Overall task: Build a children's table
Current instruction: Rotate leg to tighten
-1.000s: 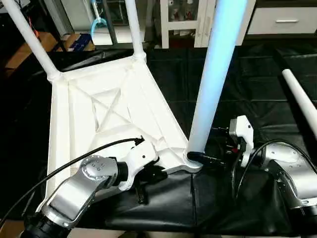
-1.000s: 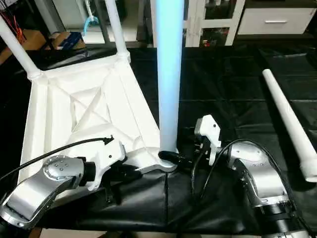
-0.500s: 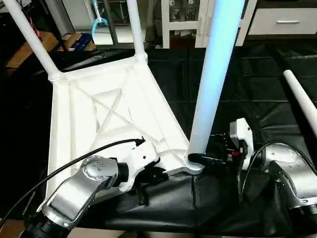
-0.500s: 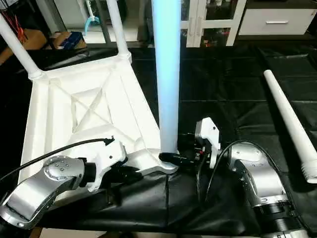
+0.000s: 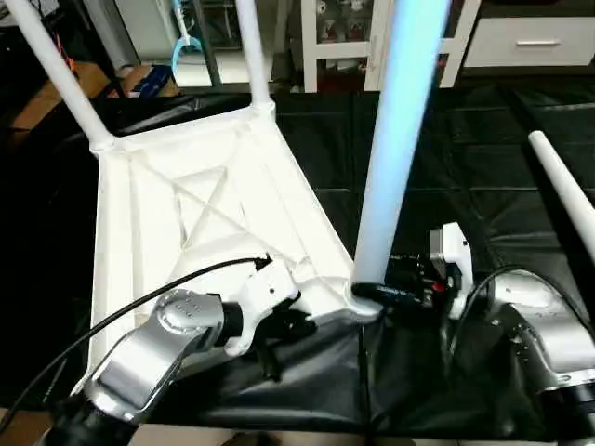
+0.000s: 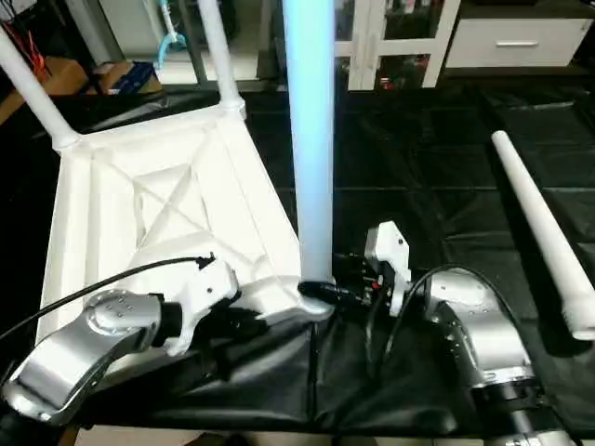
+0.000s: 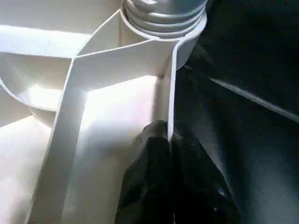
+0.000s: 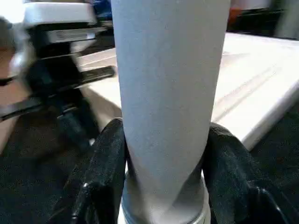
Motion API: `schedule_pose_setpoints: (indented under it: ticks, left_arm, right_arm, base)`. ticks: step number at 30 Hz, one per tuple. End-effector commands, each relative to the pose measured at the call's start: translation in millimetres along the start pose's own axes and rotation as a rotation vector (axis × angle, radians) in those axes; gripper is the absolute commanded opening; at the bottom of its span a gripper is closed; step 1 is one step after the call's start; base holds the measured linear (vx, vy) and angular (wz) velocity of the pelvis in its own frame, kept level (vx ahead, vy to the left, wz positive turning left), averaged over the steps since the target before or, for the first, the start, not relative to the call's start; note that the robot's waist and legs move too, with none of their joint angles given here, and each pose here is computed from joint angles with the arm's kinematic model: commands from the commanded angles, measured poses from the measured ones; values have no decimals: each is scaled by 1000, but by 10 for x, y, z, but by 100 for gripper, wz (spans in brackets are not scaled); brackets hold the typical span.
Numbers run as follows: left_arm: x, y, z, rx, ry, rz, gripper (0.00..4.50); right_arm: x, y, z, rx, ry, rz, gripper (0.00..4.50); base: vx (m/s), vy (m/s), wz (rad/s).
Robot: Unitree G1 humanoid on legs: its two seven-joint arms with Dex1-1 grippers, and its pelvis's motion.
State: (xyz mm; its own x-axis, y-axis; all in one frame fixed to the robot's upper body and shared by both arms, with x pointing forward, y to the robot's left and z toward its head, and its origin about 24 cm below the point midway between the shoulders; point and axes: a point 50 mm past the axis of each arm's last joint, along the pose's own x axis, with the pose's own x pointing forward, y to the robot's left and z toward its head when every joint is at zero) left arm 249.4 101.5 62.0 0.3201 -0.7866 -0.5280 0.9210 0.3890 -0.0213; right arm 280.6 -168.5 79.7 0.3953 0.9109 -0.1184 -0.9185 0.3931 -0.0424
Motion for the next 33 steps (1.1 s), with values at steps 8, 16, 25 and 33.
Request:
schedule_pose_setpoints:
  ticks: [8, 16, 25, 33]
  left_arm:
    - [334, 113, -37, -113, 40, 162, 0]
    - [554, 288, 238, -155, -54, 326, 0]
    - [493, 262, 167, -87, -40, 272, 0]
    - [284, 102, -16, -20, 11, 82, 0]
  right_arm:
    - [200, -137, -287, 23, 170, -513, 190]
    - [354, -188, -327, 56, 170, -819, 189]
    - [477, -89, -54, 32, -40, -677, 259]
    - [330, -134, 77, 51, -81, -487, 320]
  base:
    - [-7, 1, -1]
    - [-49, 26, -8]
    - [7, 9, -4]
    - [55, -50, 2]
